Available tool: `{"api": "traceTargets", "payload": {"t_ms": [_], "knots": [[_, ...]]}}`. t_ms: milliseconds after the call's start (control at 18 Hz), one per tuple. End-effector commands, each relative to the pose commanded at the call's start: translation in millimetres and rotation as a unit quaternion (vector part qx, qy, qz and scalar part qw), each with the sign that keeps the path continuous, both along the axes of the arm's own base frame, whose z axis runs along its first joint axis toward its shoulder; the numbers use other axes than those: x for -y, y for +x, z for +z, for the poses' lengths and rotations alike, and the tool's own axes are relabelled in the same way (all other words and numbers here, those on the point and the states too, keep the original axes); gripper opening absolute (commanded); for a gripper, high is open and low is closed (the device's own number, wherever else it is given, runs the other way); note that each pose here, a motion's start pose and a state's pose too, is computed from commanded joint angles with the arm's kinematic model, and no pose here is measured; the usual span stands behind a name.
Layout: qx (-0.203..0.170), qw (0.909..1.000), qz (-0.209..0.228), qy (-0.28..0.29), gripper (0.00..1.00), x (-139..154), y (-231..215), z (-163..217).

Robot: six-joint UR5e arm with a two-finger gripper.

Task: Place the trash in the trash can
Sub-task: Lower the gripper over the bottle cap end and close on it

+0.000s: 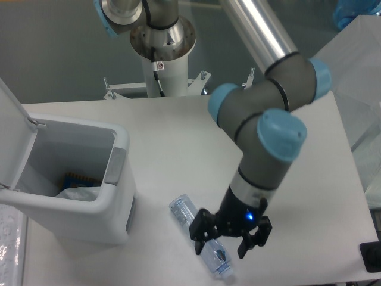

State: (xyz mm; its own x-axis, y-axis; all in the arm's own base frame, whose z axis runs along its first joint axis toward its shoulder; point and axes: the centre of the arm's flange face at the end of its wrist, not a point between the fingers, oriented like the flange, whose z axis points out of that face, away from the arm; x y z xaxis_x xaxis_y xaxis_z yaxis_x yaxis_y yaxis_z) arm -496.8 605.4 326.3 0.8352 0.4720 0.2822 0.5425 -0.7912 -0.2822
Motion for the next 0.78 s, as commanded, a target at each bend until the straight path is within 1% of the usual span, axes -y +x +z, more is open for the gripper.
{"api": "traceTargets", "payload": {"t_ms": [222,333,444,611,778], "knots": [[0.005,0.9984,0.019,-0.053,1.00,-20,-6,-27],[0.015,0.9957,0.021,-0.089,1.00,-28,-4,-41],[0.018,0.9927,0.024,-0.117,1.00,-31,-5,-53],[0.020,0.9913,0.054,-0.119,1.00,-38,-14,-54],[0.008,0.9866,0.074,-0.145,1.00,-47,-20,-70]]}}
